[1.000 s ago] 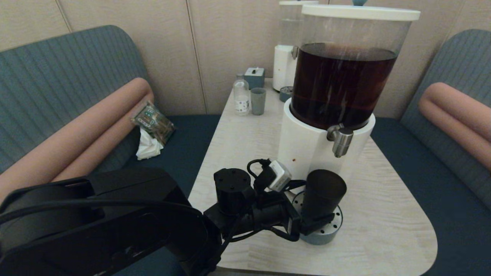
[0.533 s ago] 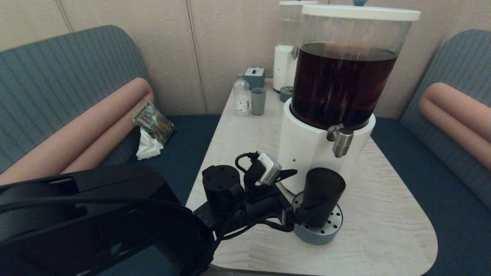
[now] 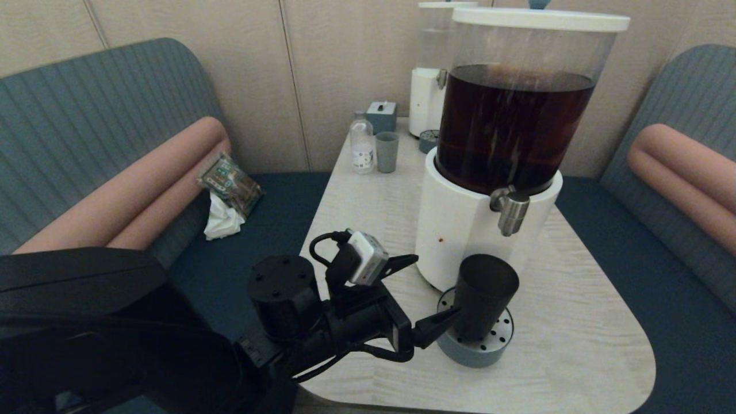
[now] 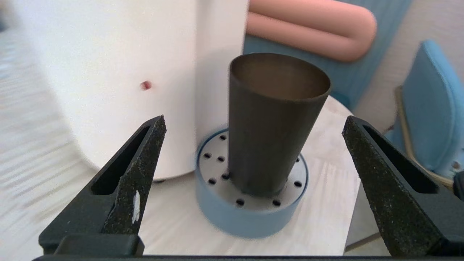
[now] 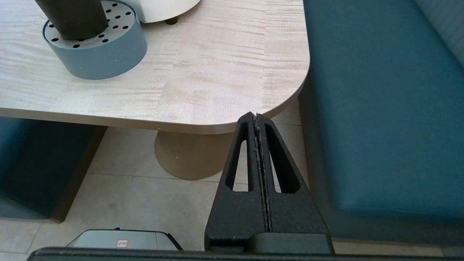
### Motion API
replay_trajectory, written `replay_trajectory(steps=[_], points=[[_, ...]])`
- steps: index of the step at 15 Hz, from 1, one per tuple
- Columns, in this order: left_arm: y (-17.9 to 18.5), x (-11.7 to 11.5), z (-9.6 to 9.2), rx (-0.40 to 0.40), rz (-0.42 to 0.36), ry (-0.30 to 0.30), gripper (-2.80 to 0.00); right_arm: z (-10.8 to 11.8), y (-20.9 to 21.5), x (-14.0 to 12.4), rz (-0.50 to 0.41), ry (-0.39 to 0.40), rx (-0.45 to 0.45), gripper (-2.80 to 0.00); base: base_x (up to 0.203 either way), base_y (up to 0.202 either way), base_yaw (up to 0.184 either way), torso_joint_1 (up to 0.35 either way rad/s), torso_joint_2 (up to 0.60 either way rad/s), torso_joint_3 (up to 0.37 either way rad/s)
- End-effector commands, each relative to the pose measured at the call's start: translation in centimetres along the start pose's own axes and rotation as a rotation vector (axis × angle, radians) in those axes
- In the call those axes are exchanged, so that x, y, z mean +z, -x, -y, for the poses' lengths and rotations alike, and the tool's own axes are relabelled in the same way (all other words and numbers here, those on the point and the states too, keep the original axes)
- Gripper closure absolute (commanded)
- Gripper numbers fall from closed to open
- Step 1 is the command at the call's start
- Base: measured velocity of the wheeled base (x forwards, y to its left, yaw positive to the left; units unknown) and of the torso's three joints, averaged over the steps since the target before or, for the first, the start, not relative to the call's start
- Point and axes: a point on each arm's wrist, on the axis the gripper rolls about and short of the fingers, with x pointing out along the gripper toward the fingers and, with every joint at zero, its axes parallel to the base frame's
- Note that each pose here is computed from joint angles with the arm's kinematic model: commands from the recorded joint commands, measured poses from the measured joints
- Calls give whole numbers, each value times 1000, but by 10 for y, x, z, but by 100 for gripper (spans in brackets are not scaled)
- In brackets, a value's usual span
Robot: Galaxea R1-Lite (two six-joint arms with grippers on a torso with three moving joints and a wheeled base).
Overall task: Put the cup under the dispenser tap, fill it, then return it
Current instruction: Place it under the water dispenser
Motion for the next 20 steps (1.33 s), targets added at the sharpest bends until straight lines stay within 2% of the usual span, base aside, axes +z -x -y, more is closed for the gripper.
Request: replay_trajectory(steps=[1,6,16,20], points=[[17,5,2,11,-8,3,-280,0,0,0,-2,0,-1,0,0,0,0,0,0,0],[40,5,2,42,-50,16,-280,0,0,0,-2,0,0,0,0,0,0,0,0,0],[49,7,7,44,-60,35,-280,0,0,0,-2,0,-1,0,0,0,0,0,0,0],[73,30,14,109,-10,37,-280,0,0,0,-2,-1,-1,0,0,0,0,0,0,0]])
